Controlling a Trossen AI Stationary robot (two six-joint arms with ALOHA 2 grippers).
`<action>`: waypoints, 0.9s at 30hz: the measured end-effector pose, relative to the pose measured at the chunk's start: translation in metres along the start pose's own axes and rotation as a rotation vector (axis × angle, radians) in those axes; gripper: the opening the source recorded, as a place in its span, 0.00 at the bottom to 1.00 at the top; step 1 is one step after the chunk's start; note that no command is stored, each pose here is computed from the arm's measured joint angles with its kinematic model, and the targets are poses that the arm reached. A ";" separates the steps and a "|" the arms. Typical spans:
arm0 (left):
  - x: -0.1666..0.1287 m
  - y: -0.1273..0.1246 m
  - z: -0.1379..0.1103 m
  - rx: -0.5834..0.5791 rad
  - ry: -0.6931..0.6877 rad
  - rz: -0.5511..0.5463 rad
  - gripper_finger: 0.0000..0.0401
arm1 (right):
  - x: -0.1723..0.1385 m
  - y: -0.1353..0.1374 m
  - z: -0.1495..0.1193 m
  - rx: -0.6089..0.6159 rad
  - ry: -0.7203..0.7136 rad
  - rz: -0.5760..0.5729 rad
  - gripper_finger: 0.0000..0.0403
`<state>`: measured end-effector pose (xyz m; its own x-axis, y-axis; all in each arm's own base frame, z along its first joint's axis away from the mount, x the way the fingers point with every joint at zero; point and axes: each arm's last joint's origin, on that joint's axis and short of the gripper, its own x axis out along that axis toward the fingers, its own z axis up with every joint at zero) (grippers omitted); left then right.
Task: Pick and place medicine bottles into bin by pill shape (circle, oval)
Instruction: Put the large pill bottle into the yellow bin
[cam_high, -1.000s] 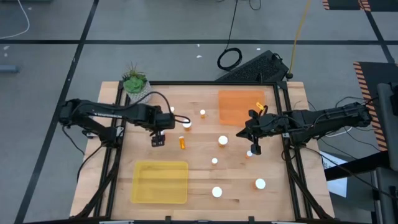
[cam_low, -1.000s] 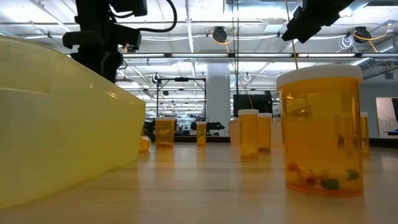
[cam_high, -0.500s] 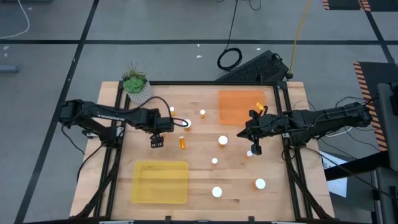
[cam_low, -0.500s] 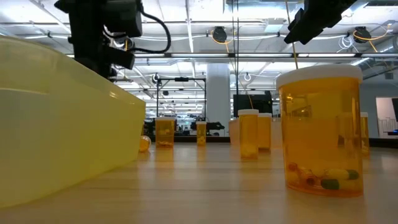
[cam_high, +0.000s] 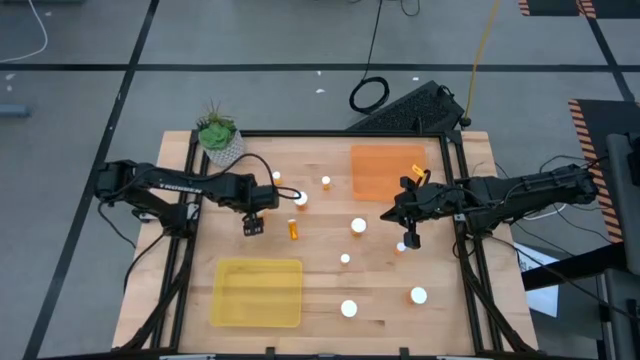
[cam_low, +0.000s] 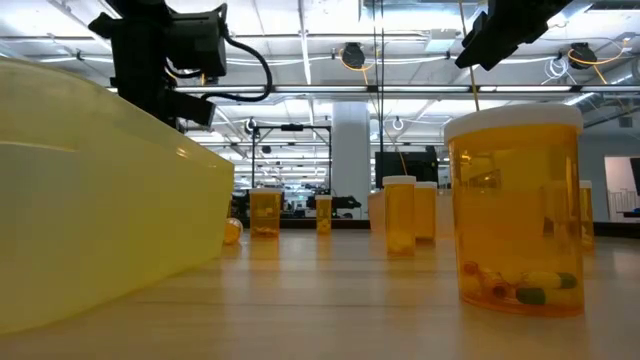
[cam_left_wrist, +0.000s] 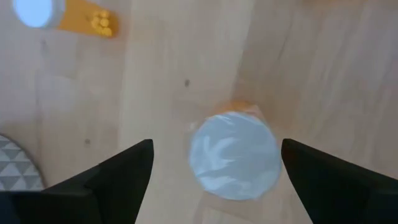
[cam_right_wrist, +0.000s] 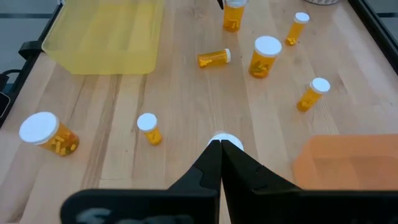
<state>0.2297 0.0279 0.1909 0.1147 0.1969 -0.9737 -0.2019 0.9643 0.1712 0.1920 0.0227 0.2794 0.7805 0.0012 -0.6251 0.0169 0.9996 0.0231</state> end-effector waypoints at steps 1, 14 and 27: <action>0.000 0.001 0.000 -0.001 0.001 -0.009 0.89 | 0.000 0.000 0.000 0.000 0.000 0.000 0.00; 0.002 0.004 0.000 0.010 0.002 -0.034 0.60 | 0.000 0.000 0.000 0.000 0.000 0.001 0.00; 0.002 0.004 0.001 0.012 -0.001 -0.035 0.54 | 0.000 0.000 0.000 0.000 0.001 0.001 0.00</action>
<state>0.2298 0.0325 0.1894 0.1228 0.1635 -0.9789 -0.1861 0.9726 0.1391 0.1919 0.0227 0.2794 0.7800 0.0027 -0.6257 0.0155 0.9996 0.0236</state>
